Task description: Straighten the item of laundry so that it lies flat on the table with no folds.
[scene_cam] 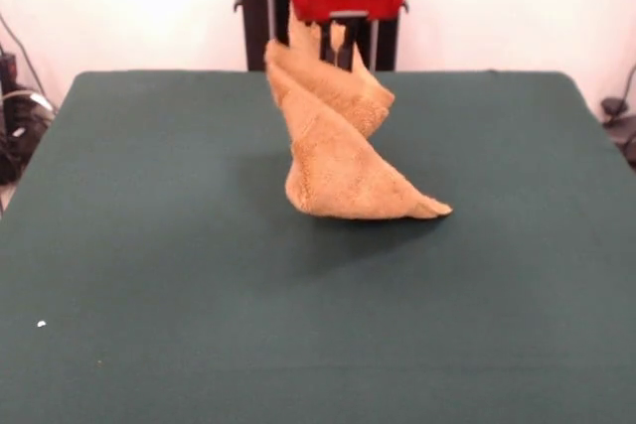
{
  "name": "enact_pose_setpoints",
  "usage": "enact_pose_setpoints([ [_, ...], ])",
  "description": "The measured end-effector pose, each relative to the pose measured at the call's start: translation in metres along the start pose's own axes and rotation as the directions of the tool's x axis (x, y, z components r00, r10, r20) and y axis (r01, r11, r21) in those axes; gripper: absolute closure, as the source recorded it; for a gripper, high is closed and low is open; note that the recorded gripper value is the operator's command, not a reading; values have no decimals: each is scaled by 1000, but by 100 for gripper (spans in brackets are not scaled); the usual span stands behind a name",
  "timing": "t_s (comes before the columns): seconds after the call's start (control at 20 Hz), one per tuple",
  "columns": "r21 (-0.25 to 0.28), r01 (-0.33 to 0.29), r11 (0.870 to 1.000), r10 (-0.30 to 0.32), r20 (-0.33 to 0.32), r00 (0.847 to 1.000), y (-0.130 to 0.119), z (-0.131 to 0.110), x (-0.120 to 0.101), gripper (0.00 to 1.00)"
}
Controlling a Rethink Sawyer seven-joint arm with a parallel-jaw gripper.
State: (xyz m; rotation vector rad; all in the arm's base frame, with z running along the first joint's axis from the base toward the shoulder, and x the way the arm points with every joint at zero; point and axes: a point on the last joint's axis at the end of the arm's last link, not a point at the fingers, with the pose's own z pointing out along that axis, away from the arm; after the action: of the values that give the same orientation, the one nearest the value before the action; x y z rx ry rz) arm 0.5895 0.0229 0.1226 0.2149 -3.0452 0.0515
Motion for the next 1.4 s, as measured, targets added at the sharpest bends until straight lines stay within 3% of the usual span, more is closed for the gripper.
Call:
enact_pose_setpoints([
  [0.8,-18,-33,999,33,-28,999,-6,-11,5,100],
  [1.4,-45,-75,996,72,-46,996,-63,40,-15,100],
])
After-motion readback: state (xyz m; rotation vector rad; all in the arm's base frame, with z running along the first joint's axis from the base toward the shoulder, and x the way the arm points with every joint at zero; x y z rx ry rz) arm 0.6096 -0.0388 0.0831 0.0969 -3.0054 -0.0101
